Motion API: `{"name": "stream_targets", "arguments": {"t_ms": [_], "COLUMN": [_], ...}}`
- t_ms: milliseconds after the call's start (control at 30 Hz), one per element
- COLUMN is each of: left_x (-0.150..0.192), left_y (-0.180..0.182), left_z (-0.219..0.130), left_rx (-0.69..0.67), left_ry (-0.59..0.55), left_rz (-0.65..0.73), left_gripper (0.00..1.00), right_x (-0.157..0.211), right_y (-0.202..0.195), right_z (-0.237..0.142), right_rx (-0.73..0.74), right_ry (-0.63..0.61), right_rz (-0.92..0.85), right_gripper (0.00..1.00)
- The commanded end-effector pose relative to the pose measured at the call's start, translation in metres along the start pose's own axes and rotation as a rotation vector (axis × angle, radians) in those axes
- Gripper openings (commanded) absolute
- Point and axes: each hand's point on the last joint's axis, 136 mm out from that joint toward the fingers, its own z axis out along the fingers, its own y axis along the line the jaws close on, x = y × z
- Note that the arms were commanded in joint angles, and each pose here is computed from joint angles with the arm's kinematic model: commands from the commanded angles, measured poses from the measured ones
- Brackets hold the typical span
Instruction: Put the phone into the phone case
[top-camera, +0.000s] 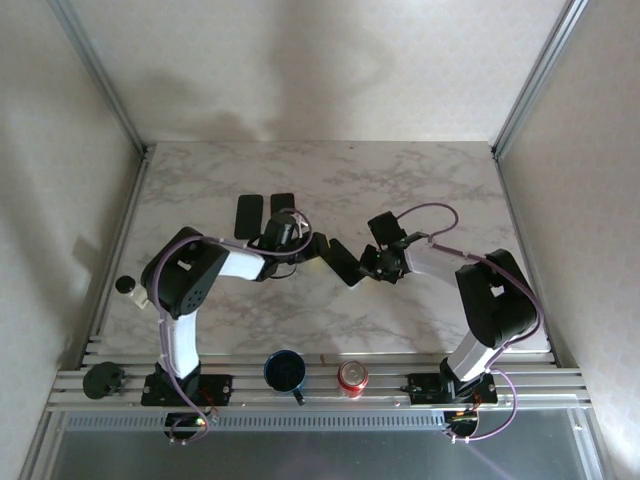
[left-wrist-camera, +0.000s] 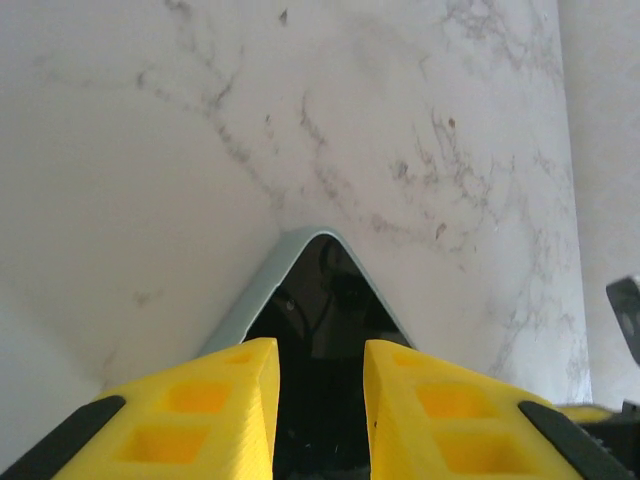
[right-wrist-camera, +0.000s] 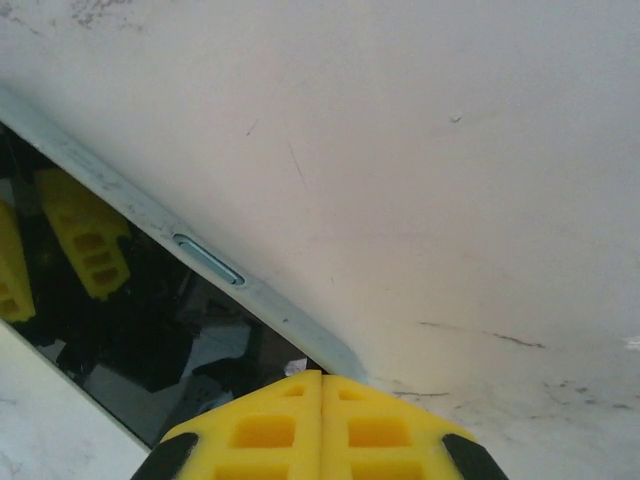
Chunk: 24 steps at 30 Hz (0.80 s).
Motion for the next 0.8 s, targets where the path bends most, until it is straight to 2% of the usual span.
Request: {"name": "stream_targets", "arguments": {"t_ms": [0, 367, 767], "left_x": [0.01, -0.035, -0.091], "left_y": [0.005, 0.001, -0.009], "left_z": [0.015, 0.029, 0.035], "left_rx": [-0.019, -0.028, -0.017], "left_ry": [0.064, 0.005, -0.058], "left_rz": [-0.011, -0.005, 0.009], "left_gripper": [0.27, 0.27, 0.27], "right_x": [0.045, -0.002, -0.031], "right_y": [-0.027, 0.019, 0.052], "right_z": [0.025, 0.035, 0.047], "right_rx": [0.083, 0.006, -0.034], "right_ry": [0.157, 0.049, 0.021], "right_rz": [0.049, 0.051, 0.065], "right_gripper": [0.0, 0.0, 0.0]}}
